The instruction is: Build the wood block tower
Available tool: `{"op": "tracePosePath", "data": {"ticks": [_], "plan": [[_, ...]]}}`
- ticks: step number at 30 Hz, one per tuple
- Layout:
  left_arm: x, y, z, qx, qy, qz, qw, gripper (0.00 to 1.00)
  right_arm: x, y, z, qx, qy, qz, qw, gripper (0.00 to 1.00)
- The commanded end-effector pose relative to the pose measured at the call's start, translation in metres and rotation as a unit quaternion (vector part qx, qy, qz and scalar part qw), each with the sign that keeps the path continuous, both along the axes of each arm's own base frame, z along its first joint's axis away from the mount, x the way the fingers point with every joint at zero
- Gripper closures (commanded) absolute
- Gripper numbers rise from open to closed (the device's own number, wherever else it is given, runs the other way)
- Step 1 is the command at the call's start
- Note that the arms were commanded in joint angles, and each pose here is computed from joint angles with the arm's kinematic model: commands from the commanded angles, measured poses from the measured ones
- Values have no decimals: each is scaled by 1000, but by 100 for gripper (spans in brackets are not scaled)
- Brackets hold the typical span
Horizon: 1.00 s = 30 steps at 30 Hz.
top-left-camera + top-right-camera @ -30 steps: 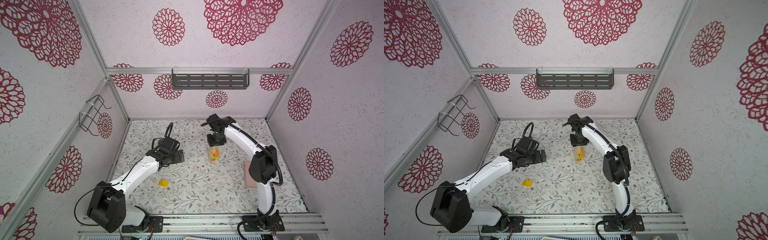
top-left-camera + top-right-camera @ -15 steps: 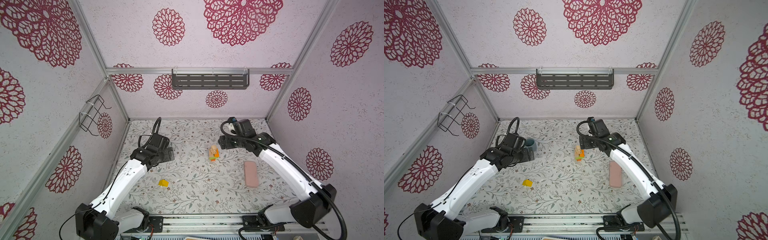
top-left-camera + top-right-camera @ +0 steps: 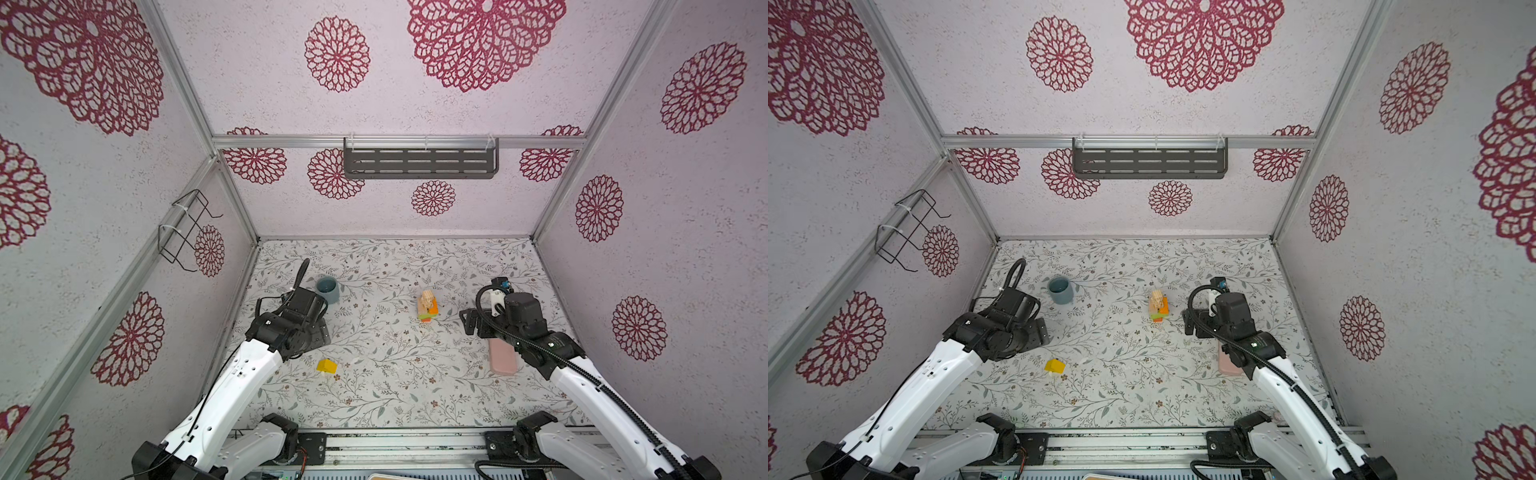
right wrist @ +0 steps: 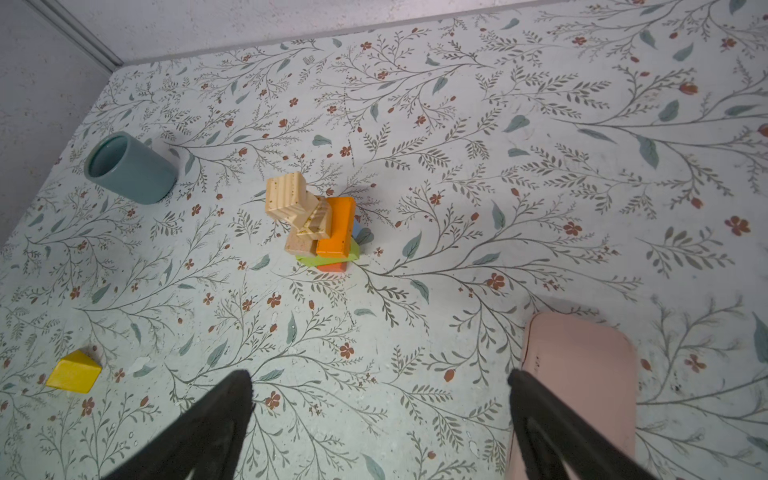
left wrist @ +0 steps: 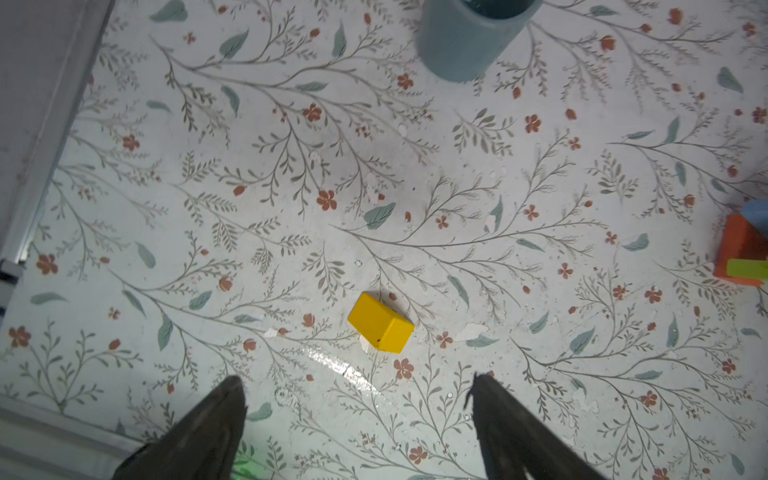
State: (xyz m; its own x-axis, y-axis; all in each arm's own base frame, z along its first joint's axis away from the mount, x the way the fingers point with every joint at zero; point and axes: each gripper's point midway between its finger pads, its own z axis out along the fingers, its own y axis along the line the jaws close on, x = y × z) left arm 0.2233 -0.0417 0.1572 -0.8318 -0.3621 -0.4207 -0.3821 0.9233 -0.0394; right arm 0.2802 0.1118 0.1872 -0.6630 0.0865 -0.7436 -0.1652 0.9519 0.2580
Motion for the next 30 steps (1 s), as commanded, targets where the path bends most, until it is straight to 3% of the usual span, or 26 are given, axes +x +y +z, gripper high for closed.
{"op": "tracePosePath", "data": {"ticks": [1, 9, 14, 23, 30], "plan": [[-16, 10, -15, -6, 22, 66, 998, 13, 8, -9, 8, 28, -23, -34, 999, 1], [-39, 14, -42, -41, 29, 151, 987, 16, 3, -20, 0, 70, -28, -52, 996, 1], [-48, 15, -60, -43, 43, 173, 983, 17, 5, -17, -1, 88, -23, -44, 995, 1], [-28, -9, -85, -46, 58, 151, 986, 14, 4, -15, -5, 107, -16, -35, 993, 1], [-14, -30, -106, -52, 73, 141, 986, 20, 4, -15, -7, 112, -14, -35, 993, 1]]}}
